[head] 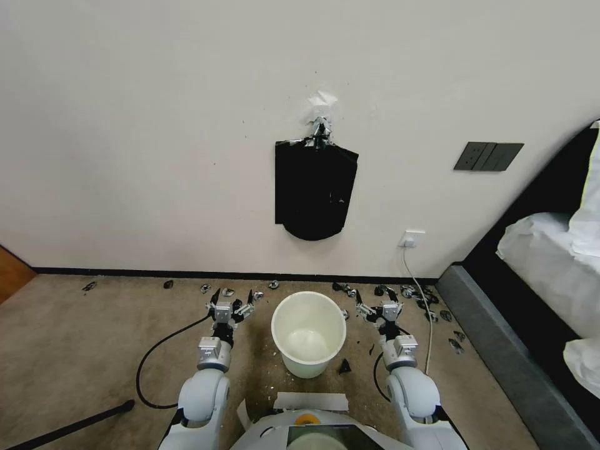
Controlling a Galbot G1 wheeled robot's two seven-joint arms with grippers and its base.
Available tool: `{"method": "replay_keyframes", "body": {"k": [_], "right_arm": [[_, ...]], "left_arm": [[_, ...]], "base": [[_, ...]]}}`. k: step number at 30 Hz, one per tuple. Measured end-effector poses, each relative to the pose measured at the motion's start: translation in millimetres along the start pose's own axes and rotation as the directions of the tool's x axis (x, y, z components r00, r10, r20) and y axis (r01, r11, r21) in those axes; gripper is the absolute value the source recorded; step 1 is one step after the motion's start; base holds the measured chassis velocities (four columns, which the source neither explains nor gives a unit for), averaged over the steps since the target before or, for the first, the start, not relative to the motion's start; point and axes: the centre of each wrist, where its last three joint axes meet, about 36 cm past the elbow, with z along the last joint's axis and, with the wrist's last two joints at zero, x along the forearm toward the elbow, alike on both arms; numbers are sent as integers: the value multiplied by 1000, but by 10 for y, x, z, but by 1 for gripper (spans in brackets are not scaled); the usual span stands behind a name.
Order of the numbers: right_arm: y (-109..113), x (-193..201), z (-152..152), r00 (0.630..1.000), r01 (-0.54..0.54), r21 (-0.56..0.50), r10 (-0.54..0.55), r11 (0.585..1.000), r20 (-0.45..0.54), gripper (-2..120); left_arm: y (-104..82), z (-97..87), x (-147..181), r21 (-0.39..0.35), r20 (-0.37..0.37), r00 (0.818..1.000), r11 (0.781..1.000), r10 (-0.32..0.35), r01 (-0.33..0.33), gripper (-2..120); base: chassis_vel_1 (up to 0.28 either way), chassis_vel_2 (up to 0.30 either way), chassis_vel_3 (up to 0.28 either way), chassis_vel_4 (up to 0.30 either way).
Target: Place a trash bag onto the trash bin.
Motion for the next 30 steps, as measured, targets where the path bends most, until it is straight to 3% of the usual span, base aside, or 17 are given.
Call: {"method": "replay_keyframes", "body": {"k": [13,15,17,19,20,21,22,23,30], "right_arm": [[-5,30,0,1000,-1,3,1,1000,4,100],[-29,148,-43,999,-15,15,15,1000,40,100],[-89,434,-149,992,-47,38,42,998,121,100],[-89,434,-149,992,-47,38,42,998,121,100],[-115,629,-243,982,-65,45,56,997,180,100],[-115,629,-243,982,-65,45,56,997,180,100],[-32,717,-245,981,-51,21,47,998,186,100],[34,753,-229,982,-41,5,39,999,183,100],[81,722,-160,984,-49,5,48,999,173,100]], "left_arm": [[3,5,10,0,3,1000,1000,-1,1,100],[6,-6,53,3,33,999,1000,-6,6,100],[12,-35,160,16,108,994,1000,-18,17,100],[12,-35,160,16,108,994,1000,-18,17,100],[15,-67,262,36,178,984,999,-31,25,100],[15,-67,262,36,178,984,999,-31,25,100],[-5,-109,329,53,214,977,999,-19,8,100],[-117,-211,411,77,255,966,995,44,-66,100],[-117,-229,513,83,252,966,993,63,-86,100]], "base": [[0,0,0,0],[0,0,0,0],[0,0,0,0],[0,0,0,0],[0,0,0,0],[0,0,0,0],[0,0,0,0],[0,0,0,0],[0,0,0,0]]}}
